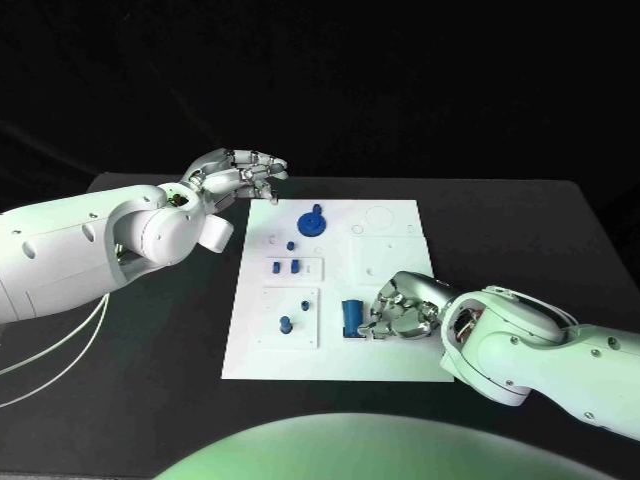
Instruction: Assemble the parts on the task board
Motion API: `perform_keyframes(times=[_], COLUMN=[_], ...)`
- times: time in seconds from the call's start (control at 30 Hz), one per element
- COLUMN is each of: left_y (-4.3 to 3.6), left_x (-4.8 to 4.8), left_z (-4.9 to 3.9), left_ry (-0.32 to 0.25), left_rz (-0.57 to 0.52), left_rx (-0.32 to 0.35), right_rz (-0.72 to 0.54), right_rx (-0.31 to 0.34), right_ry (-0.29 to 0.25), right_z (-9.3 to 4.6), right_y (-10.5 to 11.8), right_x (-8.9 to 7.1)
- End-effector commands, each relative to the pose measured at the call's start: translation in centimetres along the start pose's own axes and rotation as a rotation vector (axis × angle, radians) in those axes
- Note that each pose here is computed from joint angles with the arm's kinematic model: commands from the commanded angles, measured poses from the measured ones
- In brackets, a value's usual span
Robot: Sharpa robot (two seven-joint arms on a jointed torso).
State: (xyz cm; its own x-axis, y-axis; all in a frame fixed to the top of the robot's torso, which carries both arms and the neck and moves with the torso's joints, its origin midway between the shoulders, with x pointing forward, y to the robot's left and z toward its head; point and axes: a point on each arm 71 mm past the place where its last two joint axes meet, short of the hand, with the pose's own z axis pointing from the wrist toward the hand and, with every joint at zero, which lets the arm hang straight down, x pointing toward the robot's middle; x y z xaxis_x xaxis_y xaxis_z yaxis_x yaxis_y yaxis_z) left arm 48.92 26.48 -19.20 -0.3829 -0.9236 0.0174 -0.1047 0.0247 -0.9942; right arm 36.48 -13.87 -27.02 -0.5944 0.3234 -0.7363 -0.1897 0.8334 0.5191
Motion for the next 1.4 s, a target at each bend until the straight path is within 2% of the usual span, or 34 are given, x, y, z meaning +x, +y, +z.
perform_keyframes(times=[0.03,0.3,0.47,0.67,1.0,1.4], left_y=[-0.12,-0.1,-0.1,-0.15,-0.17,-0.13], left_x=[0.17,0.07,0.05,0.13,0.18,-0.04], left_z=[0.04,0.03,0.01,-0.04,-0.05,-0.18], left_ry=[0.009,0.006,0.006,0.012,0.015,0.011], left_rz=[-0.005,-0.005,-0.004,-0.004,-0.004,-0.003], left_rx=[0.009,0.008,0.008,0.012,0.013,0.008], right_rz=[0.006,0.13,0.113,0.013,-0.089,-0.102], right_rx=[-0.02,-0.037,0.024,0.108,0.186,0.199], right_ry=[-0.059,-0.166,-0.171,-0.188,-0.163,-0.128], right_z=[-0.3,-1.8,-2.9,-4.4,-5.3,-4.3], right_y=[0.0,-0.7,-2.8,-5.9,-7.4,-7.2], right_x=[-0.4,-2.3,-3.5,-4.6,-3.8,-1.9])
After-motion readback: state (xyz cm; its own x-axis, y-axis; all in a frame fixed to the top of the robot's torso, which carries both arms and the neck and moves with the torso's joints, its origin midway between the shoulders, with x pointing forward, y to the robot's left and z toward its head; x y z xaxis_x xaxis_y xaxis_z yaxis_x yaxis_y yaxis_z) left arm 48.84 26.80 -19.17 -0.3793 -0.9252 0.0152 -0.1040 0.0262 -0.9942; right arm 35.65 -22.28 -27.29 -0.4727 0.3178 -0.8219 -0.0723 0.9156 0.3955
